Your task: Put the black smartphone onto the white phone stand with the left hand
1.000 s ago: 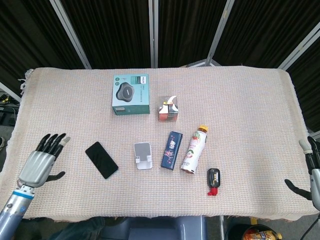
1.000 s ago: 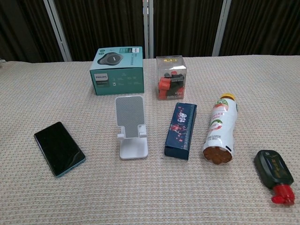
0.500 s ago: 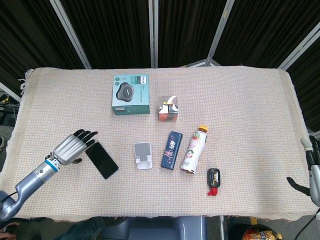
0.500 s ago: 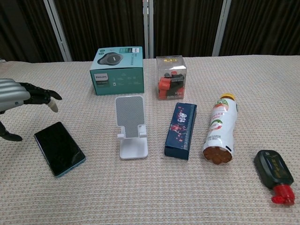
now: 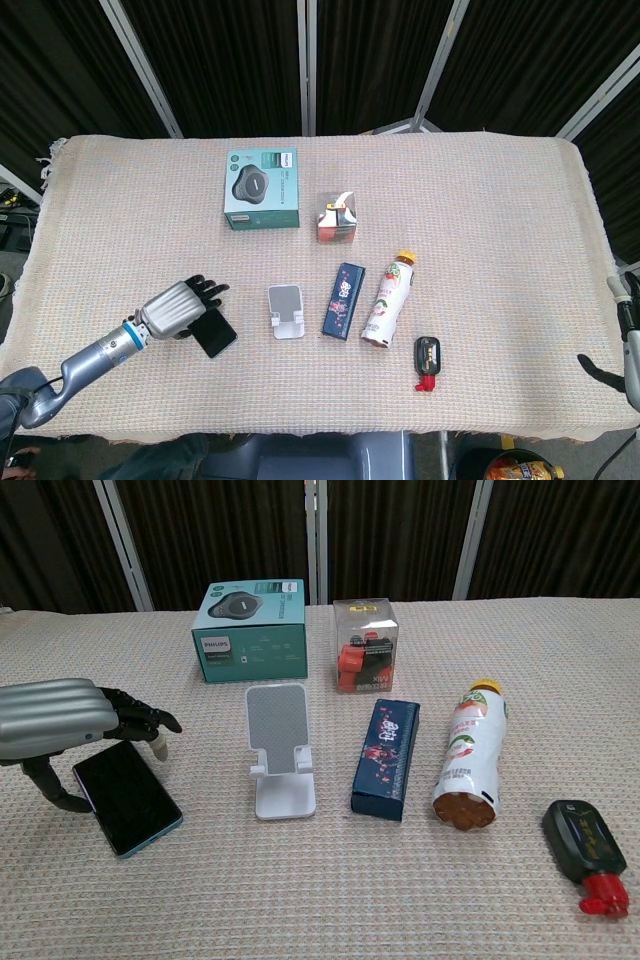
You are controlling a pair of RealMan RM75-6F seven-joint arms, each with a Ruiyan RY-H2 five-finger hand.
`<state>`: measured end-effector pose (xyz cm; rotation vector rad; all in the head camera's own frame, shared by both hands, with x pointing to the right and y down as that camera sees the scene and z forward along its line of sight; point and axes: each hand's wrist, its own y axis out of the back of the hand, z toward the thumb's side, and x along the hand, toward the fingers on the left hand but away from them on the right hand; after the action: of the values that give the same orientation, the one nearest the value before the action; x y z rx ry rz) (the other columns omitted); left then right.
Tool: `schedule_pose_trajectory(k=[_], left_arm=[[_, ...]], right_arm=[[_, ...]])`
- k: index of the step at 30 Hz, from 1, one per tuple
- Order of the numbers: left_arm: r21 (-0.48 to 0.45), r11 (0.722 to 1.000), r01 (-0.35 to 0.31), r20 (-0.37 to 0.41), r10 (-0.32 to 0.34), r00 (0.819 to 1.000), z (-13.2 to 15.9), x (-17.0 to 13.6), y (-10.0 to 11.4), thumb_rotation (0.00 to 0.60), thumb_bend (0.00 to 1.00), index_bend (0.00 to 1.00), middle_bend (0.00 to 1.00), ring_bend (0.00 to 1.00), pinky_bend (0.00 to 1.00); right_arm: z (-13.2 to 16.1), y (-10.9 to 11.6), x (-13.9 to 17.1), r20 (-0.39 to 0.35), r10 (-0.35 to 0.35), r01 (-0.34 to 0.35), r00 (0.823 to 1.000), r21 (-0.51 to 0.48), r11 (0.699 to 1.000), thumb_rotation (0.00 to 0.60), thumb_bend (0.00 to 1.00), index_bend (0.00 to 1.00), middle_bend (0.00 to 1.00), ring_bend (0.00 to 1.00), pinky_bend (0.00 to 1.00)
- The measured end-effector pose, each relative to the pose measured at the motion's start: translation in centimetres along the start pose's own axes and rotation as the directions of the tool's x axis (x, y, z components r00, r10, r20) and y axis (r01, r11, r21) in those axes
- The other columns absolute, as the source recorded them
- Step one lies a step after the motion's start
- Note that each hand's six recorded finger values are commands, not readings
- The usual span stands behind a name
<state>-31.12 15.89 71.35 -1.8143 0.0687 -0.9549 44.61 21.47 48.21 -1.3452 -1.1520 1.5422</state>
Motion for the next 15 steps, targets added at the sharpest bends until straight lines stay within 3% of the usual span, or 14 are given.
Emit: schedule_pose_trajectory(k=[15], left_arm=[[0.001, 0.999, 0.046, 0.024, -0.046, 0.999, 1.1, 1.0, -0.9, 0.6, 0.0, 0.3, 0.12, 0.2, 0.23]], right_arm=[[-0.3, 0.1, -0.1, 0.014, -0.001, 0.001, 1.0, -0.001, 1.0, 0.6, 0.0, 0.0, 0.0, 0.0, 0.0]])
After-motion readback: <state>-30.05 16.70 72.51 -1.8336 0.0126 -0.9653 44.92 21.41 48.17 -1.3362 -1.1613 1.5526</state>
